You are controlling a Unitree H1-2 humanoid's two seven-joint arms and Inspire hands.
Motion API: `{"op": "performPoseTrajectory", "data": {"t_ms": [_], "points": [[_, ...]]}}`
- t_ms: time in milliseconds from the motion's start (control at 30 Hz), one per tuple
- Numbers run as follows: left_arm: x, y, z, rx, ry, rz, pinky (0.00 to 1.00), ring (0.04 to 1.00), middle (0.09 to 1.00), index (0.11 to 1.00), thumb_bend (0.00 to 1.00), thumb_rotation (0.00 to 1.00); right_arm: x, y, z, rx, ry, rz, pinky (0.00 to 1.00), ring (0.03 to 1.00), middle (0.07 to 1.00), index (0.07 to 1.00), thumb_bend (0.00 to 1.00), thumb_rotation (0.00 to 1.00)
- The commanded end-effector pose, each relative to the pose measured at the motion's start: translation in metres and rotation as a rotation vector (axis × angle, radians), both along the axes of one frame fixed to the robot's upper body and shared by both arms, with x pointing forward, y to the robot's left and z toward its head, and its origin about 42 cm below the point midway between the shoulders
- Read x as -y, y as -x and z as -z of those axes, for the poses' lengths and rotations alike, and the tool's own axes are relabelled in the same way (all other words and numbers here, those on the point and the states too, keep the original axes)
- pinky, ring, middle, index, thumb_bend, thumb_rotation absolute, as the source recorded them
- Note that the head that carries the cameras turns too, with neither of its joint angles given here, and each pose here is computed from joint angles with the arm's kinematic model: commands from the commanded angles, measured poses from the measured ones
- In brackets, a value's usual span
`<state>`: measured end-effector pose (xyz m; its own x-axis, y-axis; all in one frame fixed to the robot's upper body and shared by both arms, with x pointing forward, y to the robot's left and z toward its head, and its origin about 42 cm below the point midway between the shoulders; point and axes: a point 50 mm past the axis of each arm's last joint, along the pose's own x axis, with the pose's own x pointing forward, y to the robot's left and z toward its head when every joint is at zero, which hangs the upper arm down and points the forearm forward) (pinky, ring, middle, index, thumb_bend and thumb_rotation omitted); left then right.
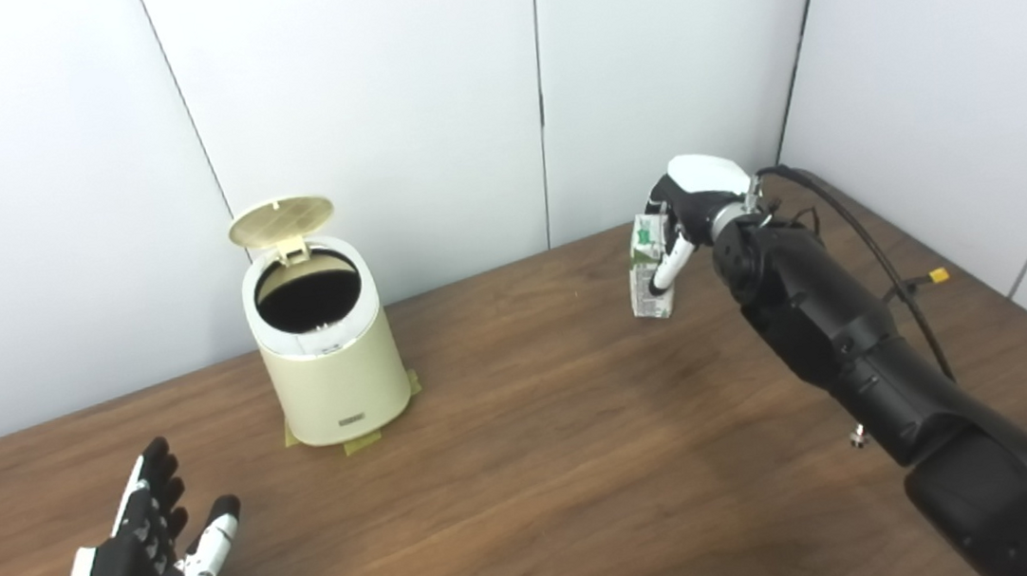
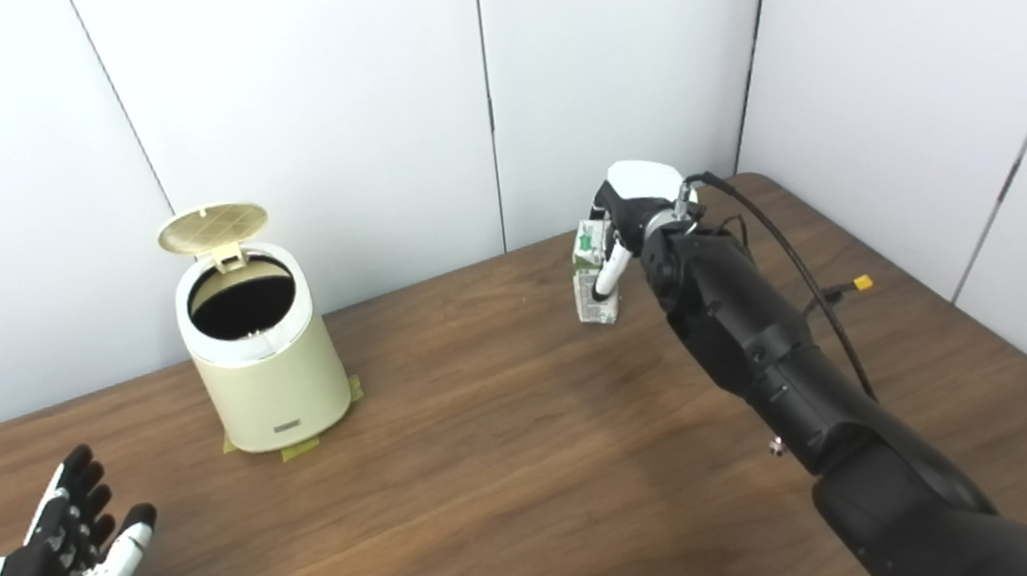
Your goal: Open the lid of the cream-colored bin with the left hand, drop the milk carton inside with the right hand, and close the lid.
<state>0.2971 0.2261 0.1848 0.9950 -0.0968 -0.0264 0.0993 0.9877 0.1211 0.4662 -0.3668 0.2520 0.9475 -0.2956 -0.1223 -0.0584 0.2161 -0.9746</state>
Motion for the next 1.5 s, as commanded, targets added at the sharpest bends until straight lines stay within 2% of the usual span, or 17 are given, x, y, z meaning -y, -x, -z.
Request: {"op": "performPoseTrajectory", "data": {"t_ms": [0,167,233,400,567,633,767,867,1000,1133,1267,1467], "points": [[0.002,-0.003,-0.018,0.102,-0.004,0.008,1.0,1.0,0.999,1.0,0.39,0.1,0.004,-0.008,-0.035,0.109,0.036,0.016,0.29,0.359,0.484,0.565,0.51,0.0],[0.003,-0.003,-0.017,0.104,0.001,0.011,1.0,1.0,0.998,1.0,0.4,0.04,0.006,-0.009,-0.031,0.11,0.018,0.02,0.33,0.385,0.511,0.534,0.51,0.0],[0.003,-0.003,-0.016,0.1,-0.009,0.005,1.0,1.0,0.997,1.0,0.4,0.04,0.007,-0.007,-0.03,0.12,0.015,0.014,0.33,0.387,0.515,0.531,0.51,0.0],[0.004,-0.003,-0.015,0.1,-0.016,0.004,1.0,1.0,0.992,1.0,0.41,0.04,0.001,0.002,-0.037,0.198,0.009,-0.01,0.29,0.357,0.486,0.566,0.51,0.0],[0.006,-0.002,-0.014,0.102,-0.025,-0.002,1.0,0.994,0.985,1.0,0.42,0.1,-0.012,0.016,-0.047,0.309,-0.017,-0.094,0.28,0.349,0.478,0.564,0.51,0.0],[0.008,-0.001,-0.013,0.101,-0.026,-0.003,1.0,0.993,0.987,1.0,0.42,0.1,-0.018,0.022,-0.05,0.344,-0.023,-0.126,0.3,0.367,0.49,0.548,0.51,0.0],[0.01,0.0,-0.011,0.101,-0.051,-0.008,1.0,0.986,0.98,1.0,0.42,0.11,-0.034,0.037,-0.054,0.479,-0.037,-0.202,0.34,0.375,0.513,0.52,0.51,0.0],[0.012,0.0,-0.007,0.099,-0.049,-0.009,1.0,0.995,0.987,1.0,0.43,0.13,-0.043,0.044,-0.052,0.549,-0.054,-0.24,0.35,0.368,0.503,0.525,0.51,0.0],[0.015,0.001,-0.004,0.095,-0.061,-0.015,1.0,0.99,0.985,1.0,0.44,0.17,-0.056,0.052,-0.05,0.631,-0.109,-0.261,0.37,0.378,0.5,0.536,0.51,0.0],[0.018,0.003,-0.002,0.089,-0.069,-0.019,1.0,0.979,0.978,1.0,0.45,0.2,-0.07,0.055,-0.051,0.741,-0.164,-0.306,0.34,0.373,0.5,0.535,0.51,0.0],[0.022,0.006,0.0,0.085,-0.073,-0.014,1.0,0.982,0.982,1.0,0.45,0.23,-0.093,0.063,-0.057,0.818,-0.24,-0.311,0.35,0.38,0.505,0.529,0.51,0.0],[0.027,0.007,0.006,0.092,-0.058,-0.022,1.0,0.987,0.979,1.0,0.46,0.23,-0.129,0.064,-0.064,0.923,-0.322,-0.39,0.35,0.378,0.509,0.532,0.51,0.0]]}}
